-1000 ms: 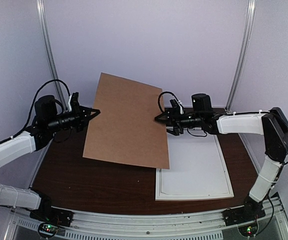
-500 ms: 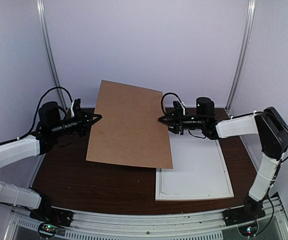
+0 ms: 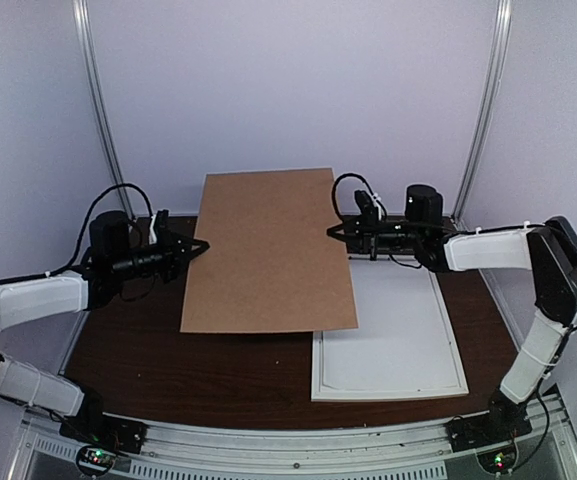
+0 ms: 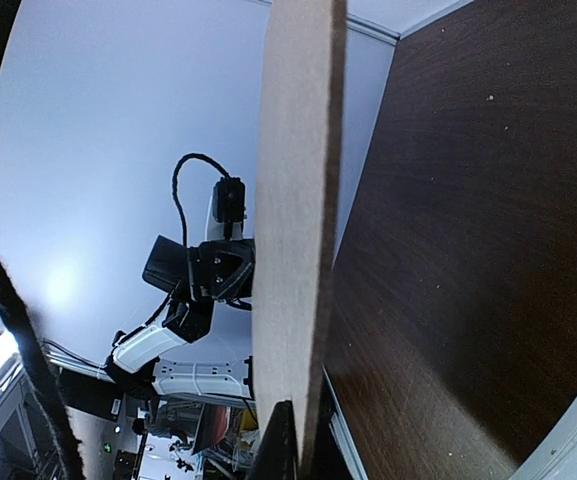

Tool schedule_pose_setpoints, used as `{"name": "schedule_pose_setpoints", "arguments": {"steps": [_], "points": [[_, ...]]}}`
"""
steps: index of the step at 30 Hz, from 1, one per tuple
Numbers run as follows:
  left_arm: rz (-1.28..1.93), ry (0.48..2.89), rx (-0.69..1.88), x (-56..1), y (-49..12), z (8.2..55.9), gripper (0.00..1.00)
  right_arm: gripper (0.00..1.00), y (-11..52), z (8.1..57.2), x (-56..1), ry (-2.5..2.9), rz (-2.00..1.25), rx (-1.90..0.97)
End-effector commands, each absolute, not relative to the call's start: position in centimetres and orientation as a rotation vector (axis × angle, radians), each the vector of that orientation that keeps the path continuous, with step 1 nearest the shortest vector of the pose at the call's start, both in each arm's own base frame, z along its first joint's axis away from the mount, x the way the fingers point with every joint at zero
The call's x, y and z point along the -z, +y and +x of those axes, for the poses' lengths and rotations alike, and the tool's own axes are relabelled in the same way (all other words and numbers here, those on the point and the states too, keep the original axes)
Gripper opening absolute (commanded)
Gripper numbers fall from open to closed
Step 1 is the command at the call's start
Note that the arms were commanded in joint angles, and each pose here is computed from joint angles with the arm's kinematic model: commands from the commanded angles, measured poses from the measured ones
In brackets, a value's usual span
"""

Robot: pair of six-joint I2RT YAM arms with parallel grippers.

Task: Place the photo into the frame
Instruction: Pass from the left arm to the right, then move the photo frame to the center of the board.

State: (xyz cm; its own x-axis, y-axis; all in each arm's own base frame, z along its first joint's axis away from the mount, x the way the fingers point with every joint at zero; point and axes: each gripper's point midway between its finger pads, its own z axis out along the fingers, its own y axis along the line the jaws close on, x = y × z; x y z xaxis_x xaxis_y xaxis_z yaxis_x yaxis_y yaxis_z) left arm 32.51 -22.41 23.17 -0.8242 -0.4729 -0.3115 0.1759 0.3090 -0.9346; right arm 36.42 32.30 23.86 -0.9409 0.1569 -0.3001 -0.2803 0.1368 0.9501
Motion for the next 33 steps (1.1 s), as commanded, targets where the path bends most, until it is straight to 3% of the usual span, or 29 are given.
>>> {"name": "schedule_pose_setpoints", "arguments": {"steps": [1,7,11,24,33], "points": [[-0.108,2.016,1.528,-23.7,-23.6,32.6,0.27,0.00,30.3,35.8,-24.4,2.092,-0.148,-1.814],[-0.072,2.122,1.486,-21.0,-24.4,32.9,0.61,0.00,26.4,34.8,-25.1,2.108,-0.109,-1.792],[-0.043,2.196,1.433,-19.3,-24.8,33.1,0.74,0.00,22.5,32.9,-23.4,2.267,-0.059,-1.645],[0.177,2.418,1.266,-15.9,-28.1,32.5,0.80,0.00,15.4,26.9,-23.1,2.401,0.045,-1.509],[0.398,2.507,1.023,-13.4,-31.7,31.6,0.86,0.00,10.4,27.3,-24.1,2.354,0.236,-1.376]]}}
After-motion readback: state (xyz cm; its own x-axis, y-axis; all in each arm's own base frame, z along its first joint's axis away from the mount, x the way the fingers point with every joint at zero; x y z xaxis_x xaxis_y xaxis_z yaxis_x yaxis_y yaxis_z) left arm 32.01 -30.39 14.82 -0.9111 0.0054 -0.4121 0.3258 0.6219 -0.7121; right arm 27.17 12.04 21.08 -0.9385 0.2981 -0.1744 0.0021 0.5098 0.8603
